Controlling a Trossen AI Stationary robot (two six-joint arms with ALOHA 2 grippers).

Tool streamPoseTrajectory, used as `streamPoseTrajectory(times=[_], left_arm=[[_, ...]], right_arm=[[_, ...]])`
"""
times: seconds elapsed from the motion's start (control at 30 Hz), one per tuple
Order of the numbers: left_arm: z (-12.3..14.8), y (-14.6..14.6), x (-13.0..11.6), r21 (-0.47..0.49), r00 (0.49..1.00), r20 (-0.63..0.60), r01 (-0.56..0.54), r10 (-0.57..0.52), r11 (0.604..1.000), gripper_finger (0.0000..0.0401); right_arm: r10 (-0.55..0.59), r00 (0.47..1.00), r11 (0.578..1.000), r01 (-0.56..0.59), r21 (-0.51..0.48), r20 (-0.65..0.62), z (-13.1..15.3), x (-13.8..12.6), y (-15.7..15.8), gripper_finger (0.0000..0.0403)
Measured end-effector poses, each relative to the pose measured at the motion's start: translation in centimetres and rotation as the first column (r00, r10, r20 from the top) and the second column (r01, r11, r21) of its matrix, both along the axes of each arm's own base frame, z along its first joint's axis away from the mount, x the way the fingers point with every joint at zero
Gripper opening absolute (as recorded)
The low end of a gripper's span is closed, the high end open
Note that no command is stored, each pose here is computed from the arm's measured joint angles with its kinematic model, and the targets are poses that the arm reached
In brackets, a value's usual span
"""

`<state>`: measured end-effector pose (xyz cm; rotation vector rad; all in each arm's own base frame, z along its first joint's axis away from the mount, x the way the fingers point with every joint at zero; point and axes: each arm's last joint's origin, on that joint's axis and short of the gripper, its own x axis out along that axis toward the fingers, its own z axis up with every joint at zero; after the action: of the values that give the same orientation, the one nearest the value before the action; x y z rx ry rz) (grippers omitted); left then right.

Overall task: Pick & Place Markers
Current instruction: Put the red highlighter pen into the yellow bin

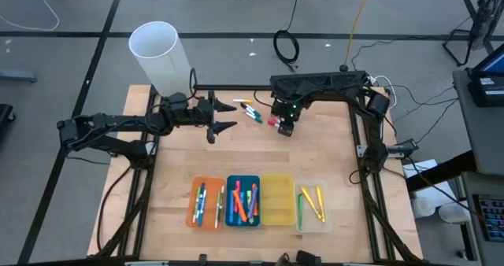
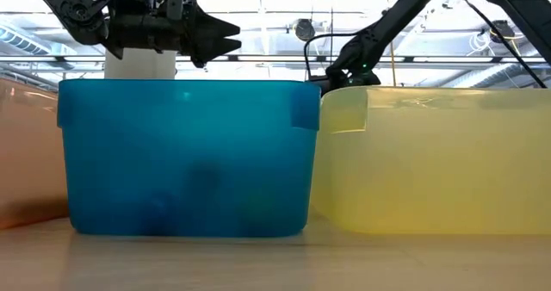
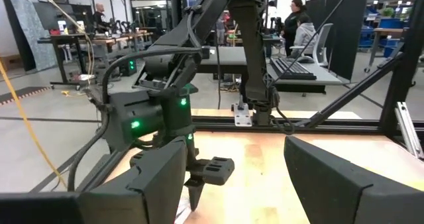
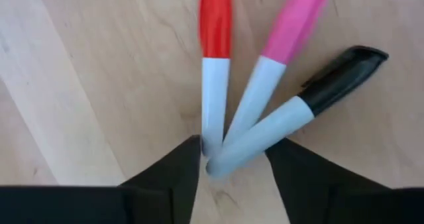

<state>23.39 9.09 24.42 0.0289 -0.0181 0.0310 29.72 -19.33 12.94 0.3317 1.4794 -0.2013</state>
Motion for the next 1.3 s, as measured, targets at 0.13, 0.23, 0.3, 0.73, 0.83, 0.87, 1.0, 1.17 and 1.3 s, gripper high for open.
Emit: streamPoseTrajectory(times=[0.13,0.23,0.3,0.73,0.83,0.87,1.0,1.17,1.3], left_arm=[[0.0,-0.2,0.1,0.000,1.000,0.000,0.008,-0.008,1.000,0.0255],[0.0,-0.3,0.1,0.000,1.000,0.000,0.013,-0.013,1.000,0.0255],[0.0,-0.3,0.1,0.001,1.000,0.000,0.013,-0.013,1.000,0.0255],[-0.1,-0.3,0.1,0.000,1.000,-0.006,0.013,-0.013,1.000,0.0255],[-0.1,-0.3,0.1,0.012,1.000,-0.006,0.013,-0.013,1.000,0.0255],[-0.1,-0.3,0.1,0.019,1.000,-0.006,0.013,-0.013,1.000,0.0255],[0.0,-0.3,0.1,0.025,1.000,-0.005,0.013,-0.013,1.000,0.0255],[0.0,-0.3,0.1,0.027,1.000,-0.003,0.012,-0.012,1.000,0.0255],[0.0,-0.3,0.1,0.027,1.000,-0.003,0.013,-0.013,1.000,0.0255]], right_arm=[[-0.013,0.999,0.997,0.016,-0.071,0.044,2.0,-0.2,0.0,0.0188],[-0.027,0.994,0.987,0.043,-0.155,0.109,4.3,-0.3,0.2,0.0188],[0.019,0.987,0.972,0.020,-0.234,0.162,5.8,0.3,0.7,0.0184],[0.433,0.869,0.846,-0.299,-0.441,0.241,1.8,0.0,5.2,0.0173],[0.436,0.861,0.838,-0.283,-0.467,0.262,1.1,0.0,5.1,0.0170],[0.438,0.860,0.837,-0.285,-0.466,0.260,0.9,-0.1,5.1,0.0169],[0.441,0.851,0.829,-0.264,-0.493,0.286,0.8,0.0,4.6,0.0169],[0.426,0.853,0.856,-0.273,-0.440,0.300,0.3,-0.4,4.3,0.0169],[0.405,0.865,0.877,-0.276,-0.394,0.295,-0.3,-0.5,4.3,0.0169]])
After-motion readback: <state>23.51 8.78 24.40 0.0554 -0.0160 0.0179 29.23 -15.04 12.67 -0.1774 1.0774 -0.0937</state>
